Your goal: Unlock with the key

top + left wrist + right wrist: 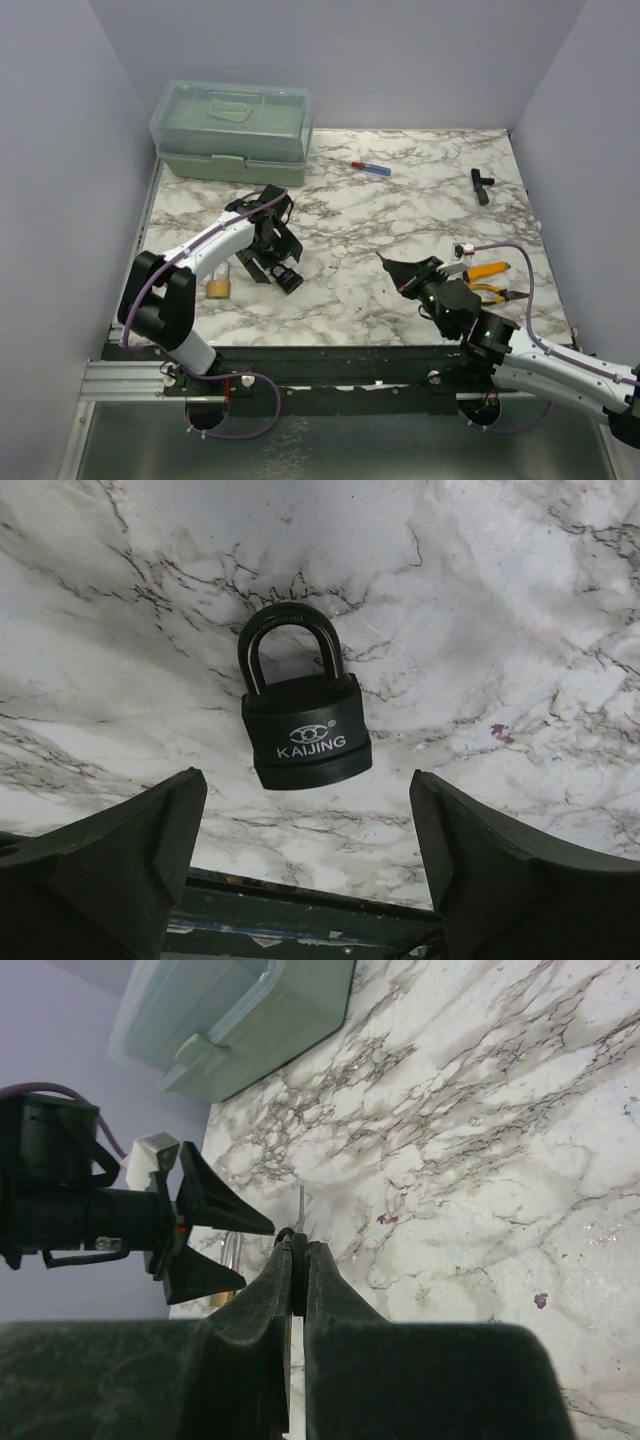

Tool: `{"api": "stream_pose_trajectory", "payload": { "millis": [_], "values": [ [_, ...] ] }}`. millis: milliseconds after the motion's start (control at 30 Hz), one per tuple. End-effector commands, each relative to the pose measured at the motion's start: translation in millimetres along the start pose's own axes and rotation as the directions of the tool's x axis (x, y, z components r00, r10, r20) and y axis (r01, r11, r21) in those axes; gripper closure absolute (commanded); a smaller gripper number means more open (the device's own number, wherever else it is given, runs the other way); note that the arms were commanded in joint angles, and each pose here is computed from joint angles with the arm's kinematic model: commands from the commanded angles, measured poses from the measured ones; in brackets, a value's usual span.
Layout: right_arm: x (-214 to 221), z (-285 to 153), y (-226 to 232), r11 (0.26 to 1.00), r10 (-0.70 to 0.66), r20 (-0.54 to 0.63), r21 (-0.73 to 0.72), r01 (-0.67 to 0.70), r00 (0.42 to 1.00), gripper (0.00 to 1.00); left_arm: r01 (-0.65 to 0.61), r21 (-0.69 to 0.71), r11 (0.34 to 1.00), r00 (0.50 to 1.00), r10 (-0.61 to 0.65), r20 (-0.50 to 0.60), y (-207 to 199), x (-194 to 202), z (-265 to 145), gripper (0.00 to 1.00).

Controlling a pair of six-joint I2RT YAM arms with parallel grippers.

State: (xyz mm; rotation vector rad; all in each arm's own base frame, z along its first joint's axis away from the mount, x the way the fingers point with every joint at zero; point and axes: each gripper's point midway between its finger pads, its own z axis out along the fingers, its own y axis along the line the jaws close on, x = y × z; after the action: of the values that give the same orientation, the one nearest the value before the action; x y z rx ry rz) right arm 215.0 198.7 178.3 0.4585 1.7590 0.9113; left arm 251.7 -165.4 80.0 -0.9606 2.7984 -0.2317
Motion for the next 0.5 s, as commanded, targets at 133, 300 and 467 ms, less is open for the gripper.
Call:
{"api": "stream_pose_trajectory", "payload": {
  "millis": [133,300,467],
  "values": [
    [-8.1,-5.8,-16.1,0.999,-0.019,0.039,0.043,0.017,0.999,0.99,0.034,-0.104,0.994,0.998,-0.039,-0.049,-7.8,11.0,36.6,0.11],
    [-7.0,-9.1,-20.7,0.999,-0.011,0.035,0.045,0.01,0.999,0.99,0.023,-0.141,0.99,0.998,-0.032,-0.059,-6.7,16.0,48.9,0.12],
    [-9.5,-11.4,-23.9,0.999,-0.011,0.047,0.047,0.009,0.999,0.99,0.029,-0.149,0.988,0.998,-0.038,-0.059,-6.7,16.4,56.3,0.19]
  ]
}}
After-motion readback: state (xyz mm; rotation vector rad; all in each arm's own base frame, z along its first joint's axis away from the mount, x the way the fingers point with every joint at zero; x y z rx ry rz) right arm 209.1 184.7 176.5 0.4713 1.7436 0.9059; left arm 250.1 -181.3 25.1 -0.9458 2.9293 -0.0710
